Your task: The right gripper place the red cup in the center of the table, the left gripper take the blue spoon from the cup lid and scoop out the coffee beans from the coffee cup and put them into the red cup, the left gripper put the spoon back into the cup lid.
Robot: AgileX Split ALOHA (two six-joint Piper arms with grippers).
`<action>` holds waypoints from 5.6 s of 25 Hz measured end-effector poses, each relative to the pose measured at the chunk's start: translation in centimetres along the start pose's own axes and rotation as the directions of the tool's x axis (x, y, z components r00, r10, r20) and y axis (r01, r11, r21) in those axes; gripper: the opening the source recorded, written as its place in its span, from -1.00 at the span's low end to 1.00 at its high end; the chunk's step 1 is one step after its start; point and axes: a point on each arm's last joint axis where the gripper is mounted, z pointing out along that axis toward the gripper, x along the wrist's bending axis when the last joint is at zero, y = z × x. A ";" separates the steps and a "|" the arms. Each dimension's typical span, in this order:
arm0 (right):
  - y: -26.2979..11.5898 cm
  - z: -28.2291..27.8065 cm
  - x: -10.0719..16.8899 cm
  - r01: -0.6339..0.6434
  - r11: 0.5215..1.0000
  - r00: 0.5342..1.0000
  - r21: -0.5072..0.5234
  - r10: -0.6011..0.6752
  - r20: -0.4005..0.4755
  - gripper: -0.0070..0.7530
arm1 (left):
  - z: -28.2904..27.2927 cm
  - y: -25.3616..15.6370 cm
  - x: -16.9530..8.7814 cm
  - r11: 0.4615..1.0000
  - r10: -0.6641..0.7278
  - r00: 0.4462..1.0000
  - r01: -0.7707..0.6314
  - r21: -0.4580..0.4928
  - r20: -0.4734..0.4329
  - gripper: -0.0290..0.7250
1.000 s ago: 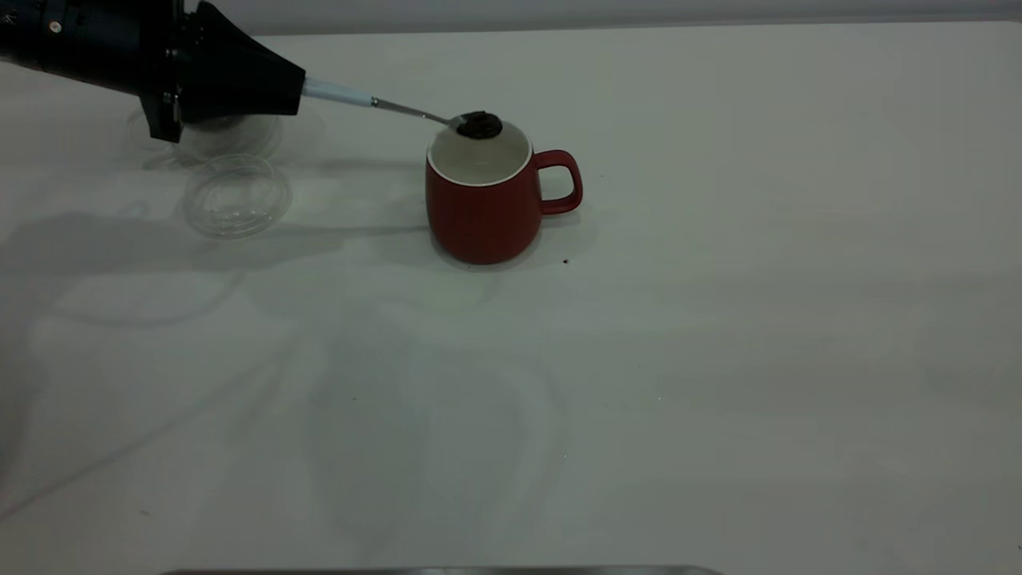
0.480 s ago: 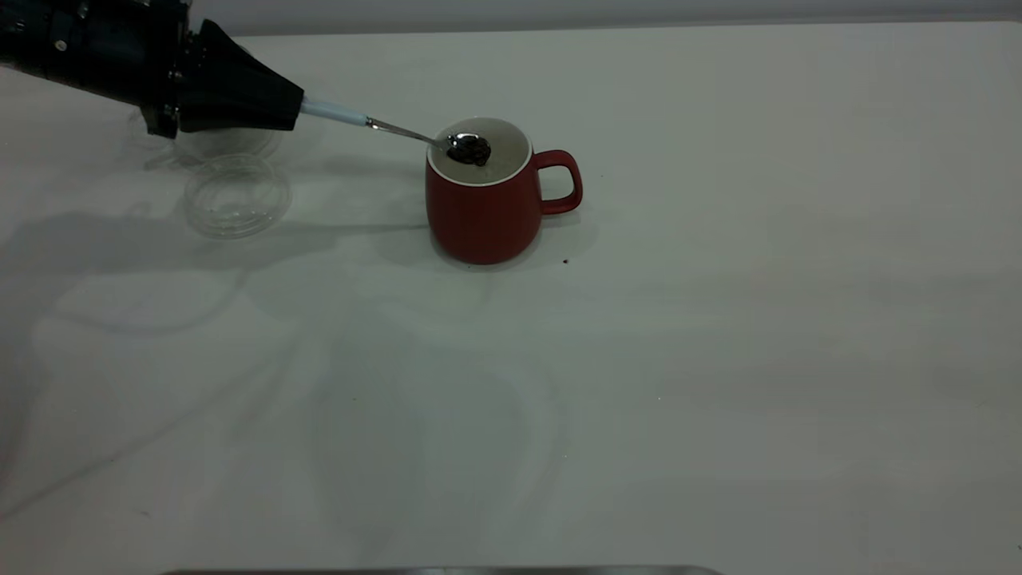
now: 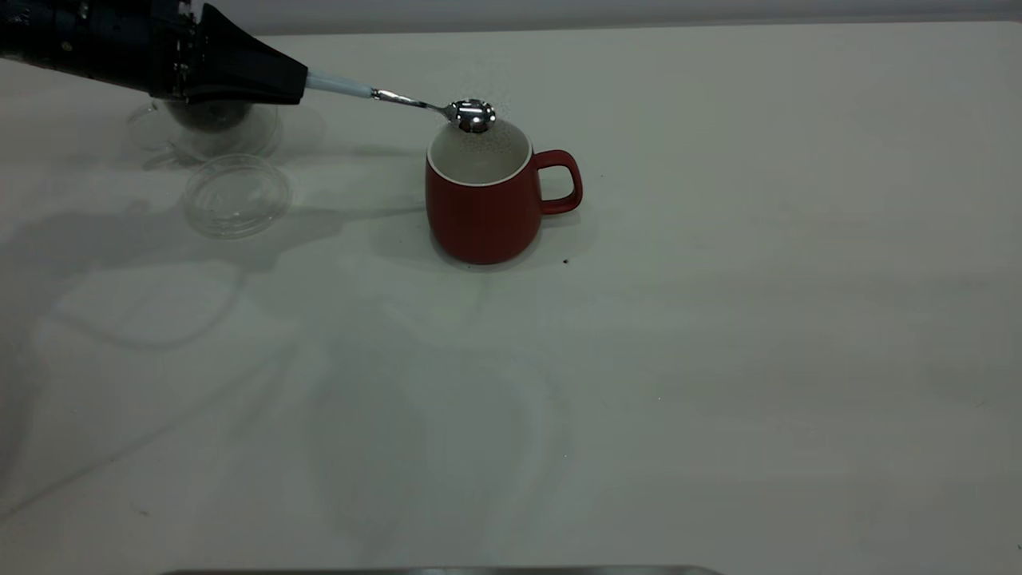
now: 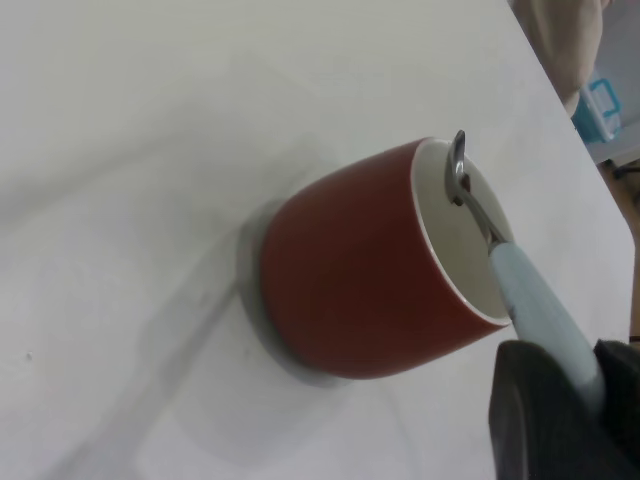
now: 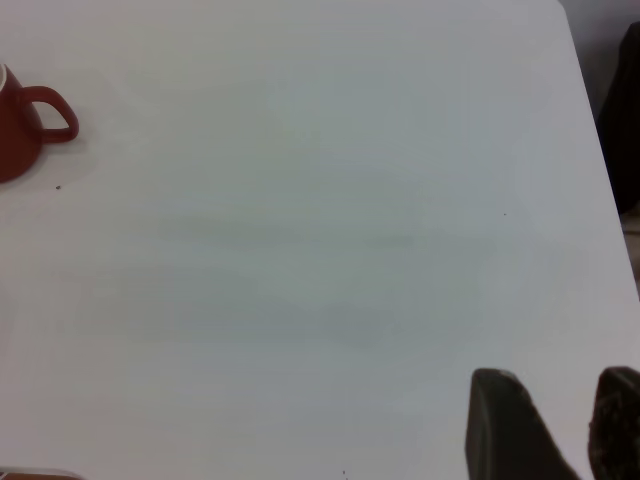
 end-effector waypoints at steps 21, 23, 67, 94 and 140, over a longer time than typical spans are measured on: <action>0.0 0.0 0.0 0.000 1.000 1.000 0.000 0.000 0.000 -0.34 | 0.0 -0.1 -0.1 0.986 0.166 0.986 -0.166 0.007 0.015 -0.60; 0.0 0.0 0.0 0.000 1.000 1.000 0.000 0.000 0.000 -0.34 | -0.2 0.1 -0.3 0.988 0.152 0.988 -0.152 -0.009 0.023 -0.60; 0.0 0.0 0.0 0.000 1.000 1.000 0.000 0.000 0.000 -0.34 | -12.3 -7.4 6.4 0.792 -0.603 0.768 0.546 -0.274 -0.216 -0.60; 0.0 0.0 0.0 0.002 1.000 1.000 0.000 -0.002 0.000 -0.34 | -8.4 -9.8 7.8 0.747 -0.664 0.726 0.633 -0.205 -0.178 -0.59; 0.0 0.0 0.0 0.003 1.000 1.000 0.000 -0.003 0.000 -0.34 | -12.0 -10.9 7.3 0.720 -0.689 0.718 0.667 -0.190 -0.093 0.20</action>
